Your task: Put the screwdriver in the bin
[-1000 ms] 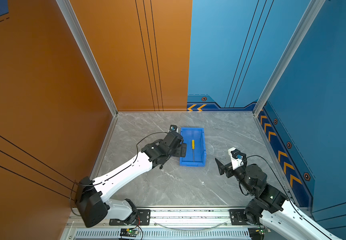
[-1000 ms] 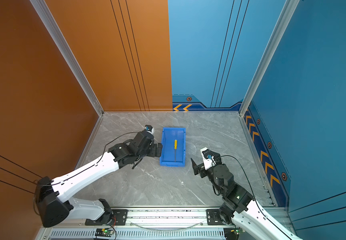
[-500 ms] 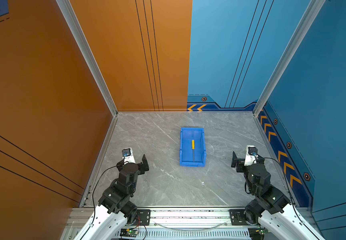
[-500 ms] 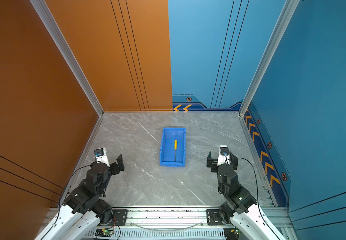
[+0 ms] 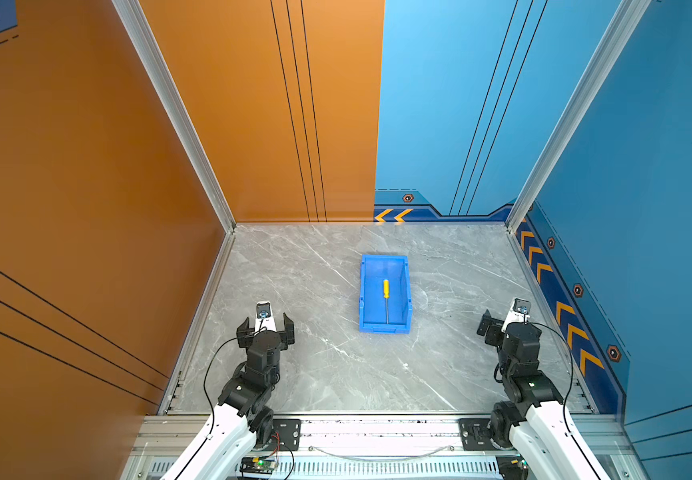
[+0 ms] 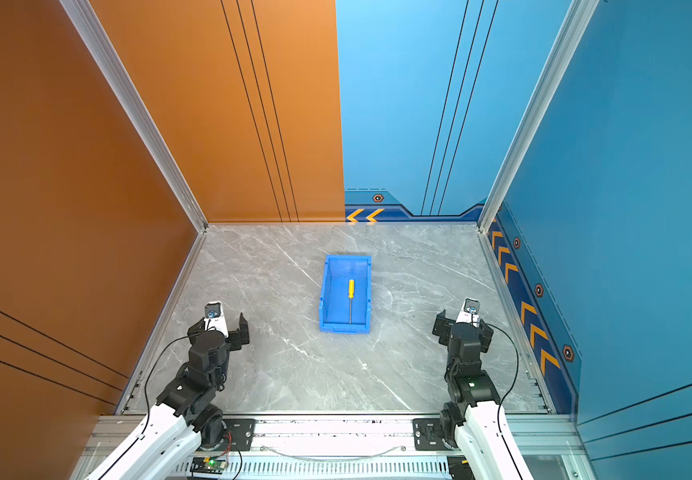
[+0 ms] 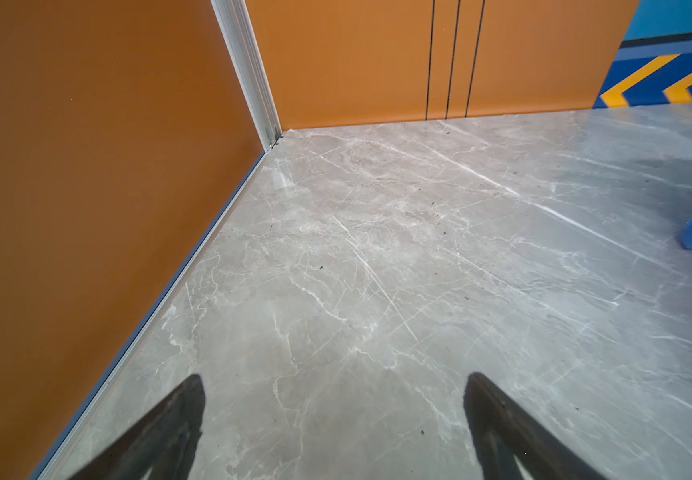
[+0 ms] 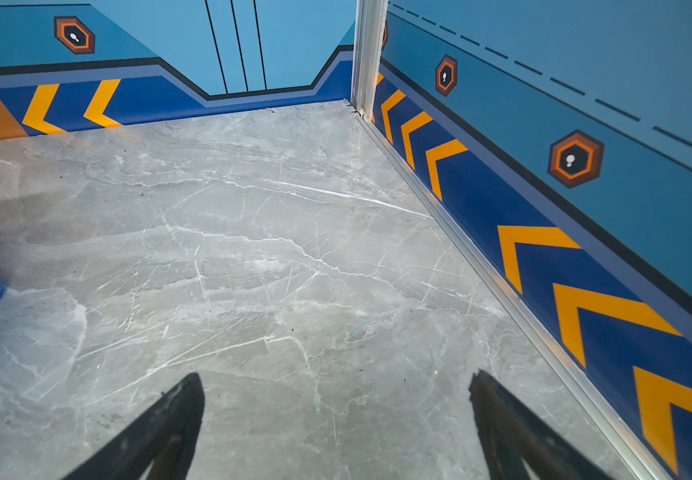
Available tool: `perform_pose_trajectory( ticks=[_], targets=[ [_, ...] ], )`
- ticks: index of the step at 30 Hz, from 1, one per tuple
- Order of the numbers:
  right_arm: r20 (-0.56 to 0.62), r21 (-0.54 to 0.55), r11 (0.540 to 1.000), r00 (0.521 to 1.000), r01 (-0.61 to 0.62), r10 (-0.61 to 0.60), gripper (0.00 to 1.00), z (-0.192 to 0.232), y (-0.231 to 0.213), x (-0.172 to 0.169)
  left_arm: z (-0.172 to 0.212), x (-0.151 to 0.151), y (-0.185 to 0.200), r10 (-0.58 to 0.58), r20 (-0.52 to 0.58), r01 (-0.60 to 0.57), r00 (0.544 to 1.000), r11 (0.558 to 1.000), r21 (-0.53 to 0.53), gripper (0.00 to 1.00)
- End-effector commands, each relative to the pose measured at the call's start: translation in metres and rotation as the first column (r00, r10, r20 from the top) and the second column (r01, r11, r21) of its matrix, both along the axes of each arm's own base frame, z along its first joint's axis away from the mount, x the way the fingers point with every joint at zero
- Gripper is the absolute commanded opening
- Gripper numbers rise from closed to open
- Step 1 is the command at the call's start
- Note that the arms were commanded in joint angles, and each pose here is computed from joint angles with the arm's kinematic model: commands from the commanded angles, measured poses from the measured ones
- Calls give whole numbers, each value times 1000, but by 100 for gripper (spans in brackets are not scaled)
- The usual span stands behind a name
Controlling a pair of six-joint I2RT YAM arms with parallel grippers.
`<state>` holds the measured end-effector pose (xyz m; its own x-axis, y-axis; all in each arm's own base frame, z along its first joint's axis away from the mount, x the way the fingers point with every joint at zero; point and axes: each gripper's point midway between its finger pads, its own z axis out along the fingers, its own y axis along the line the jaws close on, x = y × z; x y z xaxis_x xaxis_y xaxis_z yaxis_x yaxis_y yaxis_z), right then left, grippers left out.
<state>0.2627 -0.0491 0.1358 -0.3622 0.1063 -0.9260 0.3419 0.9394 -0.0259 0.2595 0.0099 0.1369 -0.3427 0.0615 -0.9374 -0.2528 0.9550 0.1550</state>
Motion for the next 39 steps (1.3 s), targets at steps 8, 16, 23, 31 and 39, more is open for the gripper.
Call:
perform_pose_trajectory(
  ticks=[8, 16, 23, 31, 39],
  targets=[
    [37, 76, 996, 998, -50, 47, 100, -12, 5, 21, -6, 27, 7, 36, 22, -36, 999, 999, 0, 98],
    [43, 79, 995, 997, -61, 58, 100, -14, 6, 34, -11, 47, 6, 27, 1, -27, 1000, 1000, -7, 98],
    [55, 70, 996, 997, -62, 58, 100, -14, 5, 42, -14, 68, 0, 1, -6, -1, 1000, 1000, -19, 98],
    [38, 57, 996, 997, -73, 71, 100, -16, 6, 56, -18, 92, -9, -41, -25, 41, 999, 999, -24, 98],
    [55, 55, 995, 995, -84, 81, 100, -15, 7, 70, -21, 112, -7, -50, -24, 49, 998, 997, -61, 98]
  ],
)
